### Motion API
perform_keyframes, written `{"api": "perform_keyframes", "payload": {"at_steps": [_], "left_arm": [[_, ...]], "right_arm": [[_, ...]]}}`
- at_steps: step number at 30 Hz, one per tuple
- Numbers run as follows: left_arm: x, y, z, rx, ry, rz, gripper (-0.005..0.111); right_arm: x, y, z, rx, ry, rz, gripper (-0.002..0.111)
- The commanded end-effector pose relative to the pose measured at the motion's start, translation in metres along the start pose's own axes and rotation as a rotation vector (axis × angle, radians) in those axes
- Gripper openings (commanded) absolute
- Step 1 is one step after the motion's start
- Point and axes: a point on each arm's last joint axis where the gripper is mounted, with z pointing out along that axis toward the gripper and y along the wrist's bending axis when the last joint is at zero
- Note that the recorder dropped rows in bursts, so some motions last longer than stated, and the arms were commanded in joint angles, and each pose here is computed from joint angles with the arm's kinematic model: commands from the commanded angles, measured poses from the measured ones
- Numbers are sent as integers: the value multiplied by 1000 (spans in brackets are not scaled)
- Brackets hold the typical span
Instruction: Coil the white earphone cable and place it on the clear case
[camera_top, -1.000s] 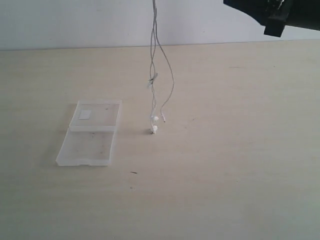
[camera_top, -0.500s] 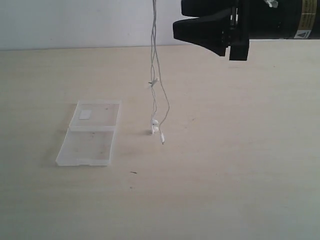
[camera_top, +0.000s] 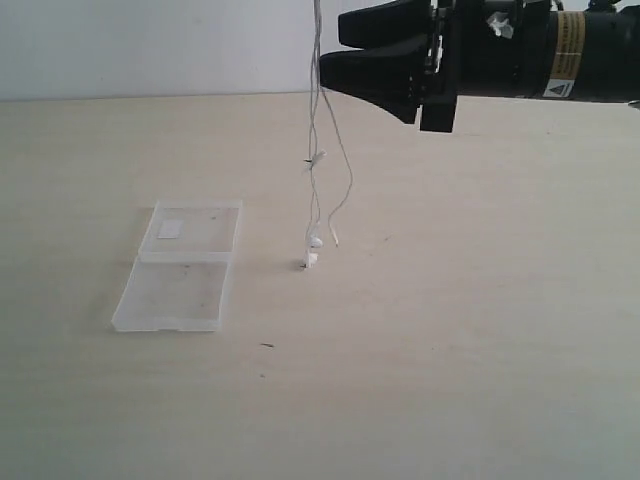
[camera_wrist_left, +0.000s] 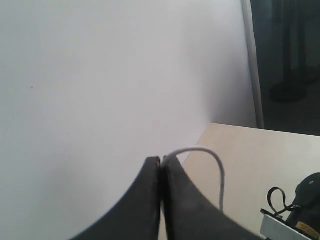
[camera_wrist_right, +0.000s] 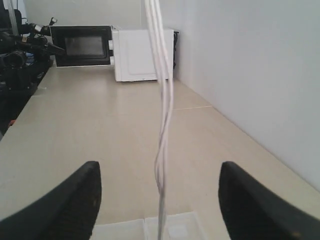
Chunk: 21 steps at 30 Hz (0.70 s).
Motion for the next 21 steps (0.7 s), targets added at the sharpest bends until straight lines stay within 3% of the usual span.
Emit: {"api": "perform_keyframes", "payload": {"at_steps": [1,6,8,10,11,13,21], "left_arm": [[-3,-2,-2,11,-23,-12,0],[-3,-2,-2,10,-20,-10,0],[-3,-2,-2,10,-20,-10,0],[-3,-2,-2,10,-20,-9,0],[-3,-2,-2,10,-20,-9,0],[-3,-2,-2,10,-20,-9,0],[-3,-1,-2,6,-26,-5,0]], "right_arm": [[2,7,17,-38,-20,-34,64],[3,7,22,-33,-40,-18,57],[3,7,22,-33,-40,-18,47],[3,7,22,-33,-40,-18,30],[3,7,22,-33,-40,-18,15],[3,7,22,-33,-40,-18,2],[4,8,22,-43,-29,-19,1]]}}
